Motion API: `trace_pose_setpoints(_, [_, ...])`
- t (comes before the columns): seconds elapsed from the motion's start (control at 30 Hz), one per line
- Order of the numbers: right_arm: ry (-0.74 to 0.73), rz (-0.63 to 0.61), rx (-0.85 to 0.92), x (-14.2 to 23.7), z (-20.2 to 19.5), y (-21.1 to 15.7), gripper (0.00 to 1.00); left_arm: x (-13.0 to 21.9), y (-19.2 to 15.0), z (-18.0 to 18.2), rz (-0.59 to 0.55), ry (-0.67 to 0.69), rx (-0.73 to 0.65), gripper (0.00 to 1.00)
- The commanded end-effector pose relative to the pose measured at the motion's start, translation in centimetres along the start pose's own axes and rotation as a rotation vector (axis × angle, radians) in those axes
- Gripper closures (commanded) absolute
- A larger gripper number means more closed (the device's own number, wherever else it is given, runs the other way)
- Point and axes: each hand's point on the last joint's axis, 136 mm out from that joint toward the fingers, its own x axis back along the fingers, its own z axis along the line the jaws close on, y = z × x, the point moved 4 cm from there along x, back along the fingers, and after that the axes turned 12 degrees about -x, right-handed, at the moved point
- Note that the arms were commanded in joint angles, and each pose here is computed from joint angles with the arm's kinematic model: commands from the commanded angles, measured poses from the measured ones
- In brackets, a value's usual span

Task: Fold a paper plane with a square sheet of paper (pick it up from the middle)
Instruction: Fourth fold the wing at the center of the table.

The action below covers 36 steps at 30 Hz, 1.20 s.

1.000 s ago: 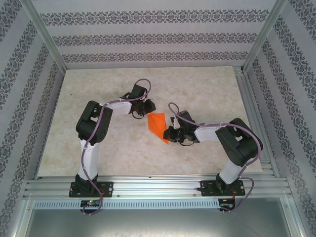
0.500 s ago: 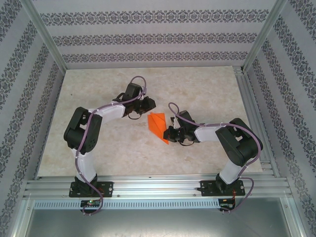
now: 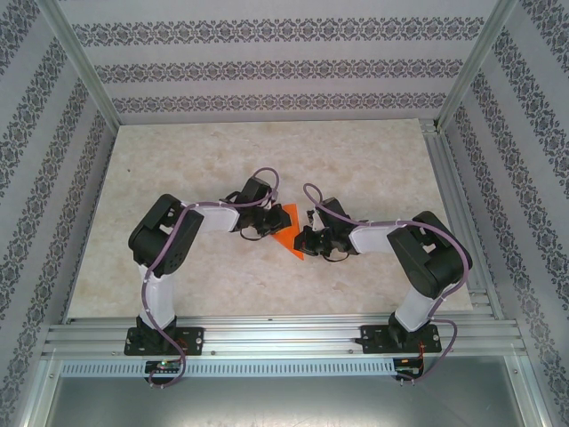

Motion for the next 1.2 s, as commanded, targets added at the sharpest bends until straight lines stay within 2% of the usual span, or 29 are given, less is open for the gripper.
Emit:
trace_pose_setpoints(0.0, [-0.342,0.096,-0.139,-0.8,-8.5,-3.7,1.0,-0.8,0.1,0.6,-0.006,-0.009,-0.003,0.86])
trace_pose_setpoints(0.43, [-0.332,0.189,-0.112,0.8,-7.1,-5.8,1.0,-1.7,-1.6,5.1,0.03,0.174,0.026,0.9])
trace_pose_setpoints(1.17, [-0.298,0.237,-0.106,2.3,-7.6,-9.0,1.0,-2.1,-1.7,5.5,0.049,0.194,0.031,0.91])
